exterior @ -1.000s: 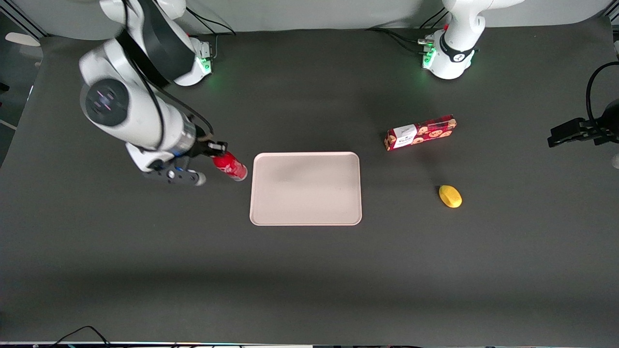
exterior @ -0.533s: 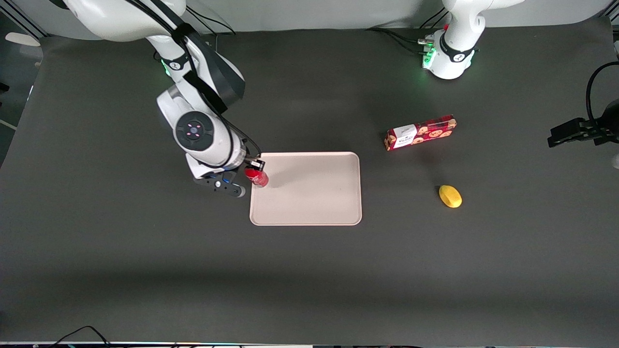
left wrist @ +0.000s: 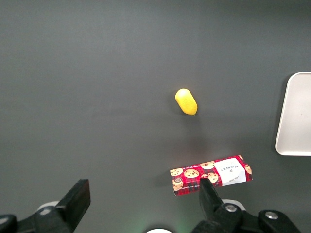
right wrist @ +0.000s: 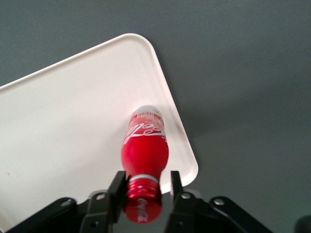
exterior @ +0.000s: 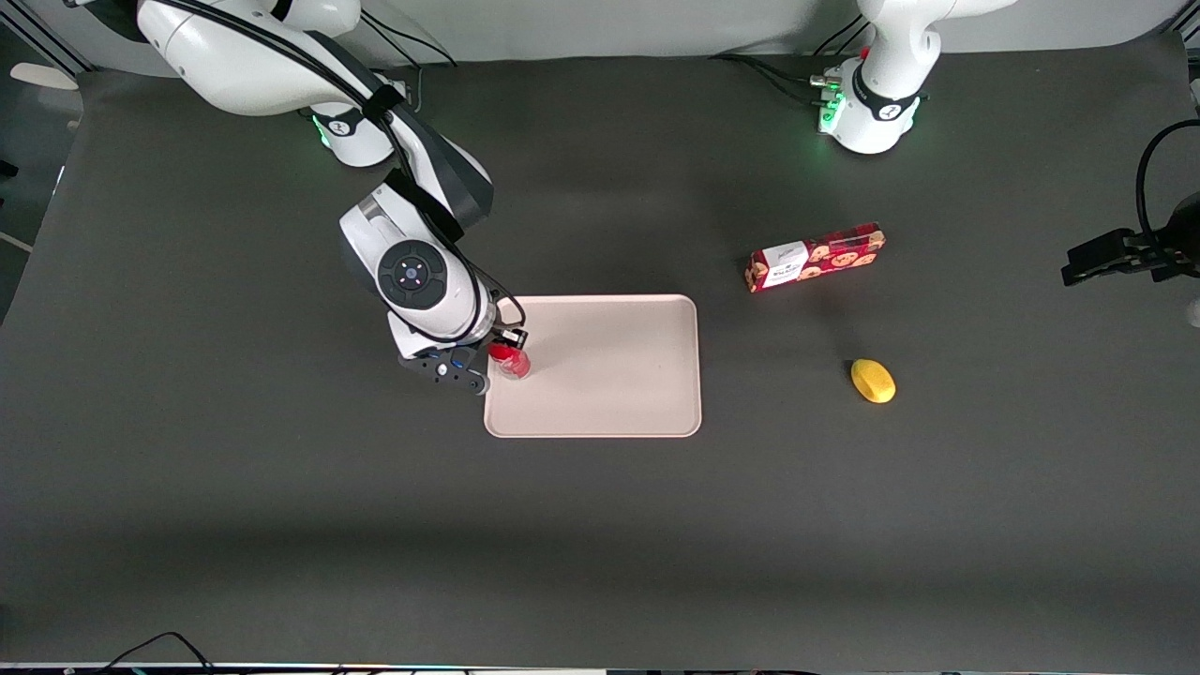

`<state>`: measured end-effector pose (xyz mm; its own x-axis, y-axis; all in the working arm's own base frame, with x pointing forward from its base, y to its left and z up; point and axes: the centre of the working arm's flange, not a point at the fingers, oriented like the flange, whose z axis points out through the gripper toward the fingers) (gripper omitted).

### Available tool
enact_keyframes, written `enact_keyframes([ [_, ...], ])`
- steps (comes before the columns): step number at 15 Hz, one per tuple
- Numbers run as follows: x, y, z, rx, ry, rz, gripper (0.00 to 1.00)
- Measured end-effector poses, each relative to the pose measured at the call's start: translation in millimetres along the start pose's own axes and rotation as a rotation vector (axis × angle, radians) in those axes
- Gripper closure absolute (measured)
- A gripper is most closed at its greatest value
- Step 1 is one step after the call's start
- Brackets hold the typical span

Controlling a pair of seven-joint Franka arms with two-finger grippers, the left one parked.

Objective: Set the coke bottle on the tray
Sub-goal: 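Stand the bottle upright and lower it onto the tray's corner, then open the right gripper and withdraw it up from the bottle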

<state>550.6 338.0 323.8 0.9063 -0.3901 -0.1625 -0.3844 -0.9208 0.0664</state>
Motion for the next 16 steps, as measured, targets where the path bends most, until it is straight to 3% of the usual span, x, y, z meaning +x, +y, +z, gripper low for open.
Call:
enact_keyframes([
  [4, 2.6, -1.9, -15.1, 0.017, 0.018, 0.004, 0.22],
  [6, 3.2, -0.1, -54.5, 0.017, 0.045, 0.009, 0.07],
  [11, -19.5, 46.4, -228.8, -0.036, 0.109, -0.066, 0.00],
  [16, -14.5, 156.9, -334.9, -0.080, 0.170, -0.202, 0.00],
])
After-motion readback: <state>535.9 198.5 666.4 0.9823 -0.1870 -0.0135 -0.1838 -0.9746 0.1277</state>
